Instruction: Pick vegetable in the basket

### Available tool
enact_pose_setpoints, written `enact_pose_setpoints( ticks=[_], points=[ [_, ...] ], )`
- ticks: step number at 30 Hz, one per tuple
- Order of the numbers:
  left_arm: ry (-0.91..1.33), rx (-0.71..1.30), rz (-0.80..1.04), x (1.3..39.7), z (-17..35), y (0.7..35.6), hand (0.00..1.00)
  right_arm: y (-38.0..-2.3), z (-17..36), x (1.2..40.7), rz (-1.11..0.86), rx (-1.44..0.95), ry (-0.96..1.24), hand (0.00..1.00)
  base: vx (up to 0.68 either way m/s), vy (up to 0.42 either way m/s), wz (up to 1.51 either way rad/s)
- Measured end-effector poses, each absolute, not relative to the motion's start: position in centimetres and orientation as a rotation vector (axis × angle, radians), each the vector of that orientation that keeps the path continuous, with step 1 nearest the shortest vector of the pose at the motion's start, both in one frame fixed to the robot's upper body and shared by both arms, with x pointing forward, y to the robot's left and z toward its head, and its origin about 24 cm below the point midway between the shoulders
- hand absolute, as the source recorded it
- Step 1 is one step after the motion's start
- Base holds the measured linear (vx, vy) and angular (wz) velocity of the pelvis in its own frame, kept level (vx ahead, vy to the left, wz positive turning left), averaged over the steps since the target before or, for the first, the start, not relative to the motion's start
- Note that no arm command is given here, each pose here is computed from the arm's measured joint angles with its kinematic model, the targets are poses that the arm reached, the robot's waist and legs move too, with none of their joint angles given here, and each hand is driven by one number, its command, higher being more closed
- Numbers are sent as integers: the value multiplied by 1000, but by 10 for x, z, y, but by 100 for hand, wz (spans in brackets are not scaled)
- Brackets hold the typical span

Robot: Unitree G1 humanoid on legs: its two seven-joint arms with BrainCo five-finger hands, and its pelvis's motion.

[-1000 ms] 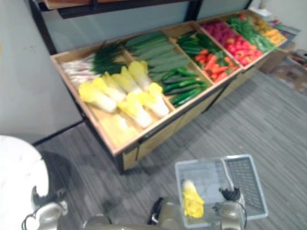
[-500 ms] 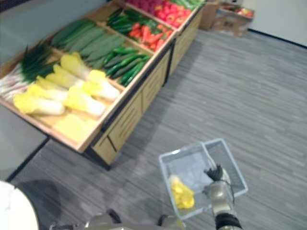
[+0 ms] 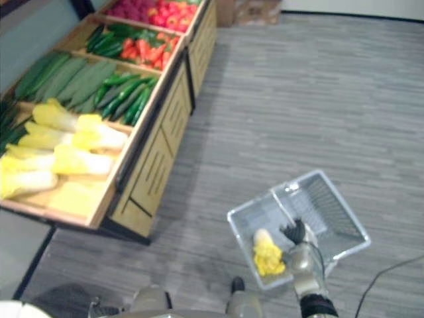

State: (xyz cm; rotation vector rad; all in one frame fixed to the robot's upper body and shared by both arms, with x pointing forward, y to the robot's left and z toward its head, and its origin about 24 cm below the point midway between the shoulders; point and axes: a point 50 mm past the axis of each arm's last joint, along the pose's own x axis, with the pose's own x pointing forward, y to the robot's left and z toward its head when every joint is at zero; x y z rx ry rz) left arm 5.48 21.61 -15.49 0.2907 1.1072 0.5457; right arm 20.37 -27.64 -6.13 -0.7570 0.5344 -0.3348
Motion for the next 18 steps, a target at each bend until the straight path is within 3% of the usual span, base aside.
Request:
enact_pose_setpoints(
  ticks=[5, 10, 18],
  points=[
    [1039, 336, 465, 77, -151, 216, 0, -273, -63, 202, -334, -736, 531, 100, -61, 223, -10],
    [1067, 356, 405, 69, -155, 210, 0, -272, -60, 206, -336, -730, 517, 100, -91, 160, -24],
    [1057, 478, 317, 73, -151, 229, 0, -271, -54, 215, -342, -718, 487, 100, -25, 92, -41]
  ],
)
